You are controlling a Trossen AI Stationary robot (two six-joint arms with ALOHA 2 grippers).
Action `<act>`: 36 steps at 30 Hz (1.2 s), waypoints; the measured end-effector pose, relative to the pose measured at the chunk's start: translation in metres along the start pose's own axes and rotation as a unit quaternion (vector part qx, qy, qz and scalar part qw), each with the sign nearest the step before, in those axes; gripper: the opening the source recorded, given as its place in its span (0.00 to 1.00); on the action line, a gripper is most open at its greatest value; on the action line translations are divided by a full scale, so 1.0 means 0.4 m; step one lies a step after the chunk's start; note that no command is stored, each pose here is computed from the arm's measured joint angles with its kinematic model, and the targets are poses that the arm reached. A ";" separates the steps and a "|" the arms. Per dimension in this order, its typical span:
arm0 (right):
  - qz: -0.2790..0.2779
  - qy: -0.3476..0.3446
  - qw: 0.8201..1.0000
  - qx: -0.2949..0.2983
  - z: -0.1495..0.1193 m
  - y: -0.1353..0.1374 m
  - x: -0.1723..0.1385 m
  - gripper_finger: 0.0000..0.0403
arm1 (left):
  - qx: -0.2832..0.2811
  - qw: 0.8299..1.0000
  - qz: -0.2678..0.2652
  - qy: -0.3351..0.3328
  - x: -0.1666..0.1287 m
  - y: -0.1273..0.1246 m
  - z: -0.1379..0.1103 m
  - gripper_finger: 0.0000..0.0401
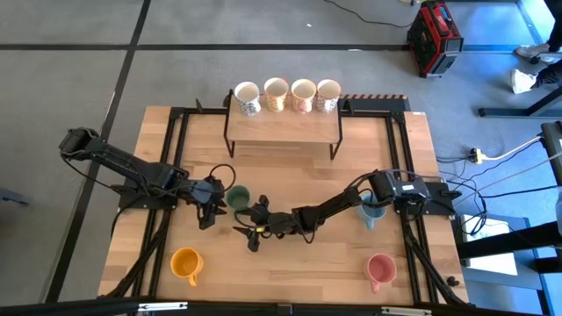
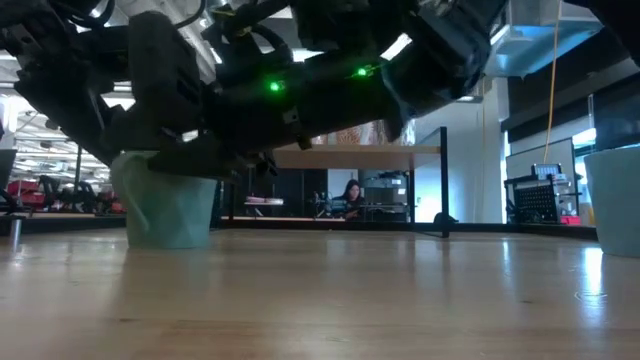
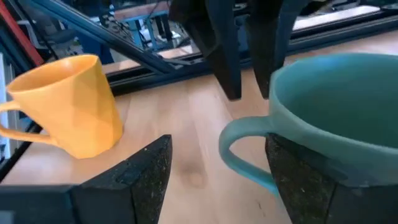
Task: Place coffee mugs
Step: Put the green mug on the shelf
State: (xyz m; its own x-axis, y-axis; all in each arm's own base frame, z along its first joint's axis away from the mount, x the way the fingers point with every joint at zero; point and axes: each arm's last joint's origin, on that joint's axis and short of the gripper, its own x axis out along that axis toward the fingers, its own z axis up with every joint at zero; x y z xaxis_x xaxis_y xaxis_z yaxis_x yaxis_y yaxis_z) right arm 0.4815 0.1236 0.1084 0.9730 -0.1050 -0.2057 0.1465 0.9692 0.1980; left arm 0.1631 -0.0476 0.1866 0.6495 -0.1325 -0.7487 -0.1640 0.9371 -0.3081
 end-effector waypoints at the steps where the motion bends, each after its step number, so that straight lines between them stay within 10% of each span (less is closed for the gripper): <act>1: 0.001 -0.001 1.000 -0.001 -0.002 -0.002 0.005 0.63 | 0.004 1.000 -0.002 -0.002 0.000 -0.001 0.001 0.30; 23: 0.005 0.012 1.000 -0.003 0.001 -0.011 0.061 0.63 | 0.005 0.998 -0.055 -0.040 -0.002 -0.020 0.024 0.30; 36: -0.001 0.032 0.999 -0.009 -0.011 -0.011 0.060 0.63 | -0.012 0.999 -0.023 0.047 -0.003 -0.011 -0.024 0.28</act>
State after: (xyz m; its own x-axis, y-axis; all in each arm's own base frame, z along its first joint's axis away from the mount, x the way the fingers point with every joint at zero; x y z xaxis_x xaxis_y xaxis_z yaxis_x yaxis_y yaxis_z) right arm 0.5034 0.1179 0.0983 0.9590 -0.0925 -0.2678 0.1443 0.9729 0.1806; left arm 0.1560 -0.0544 0.1831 0.5846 -0.2057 -0.7848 -0.1550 0.9212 -0.3569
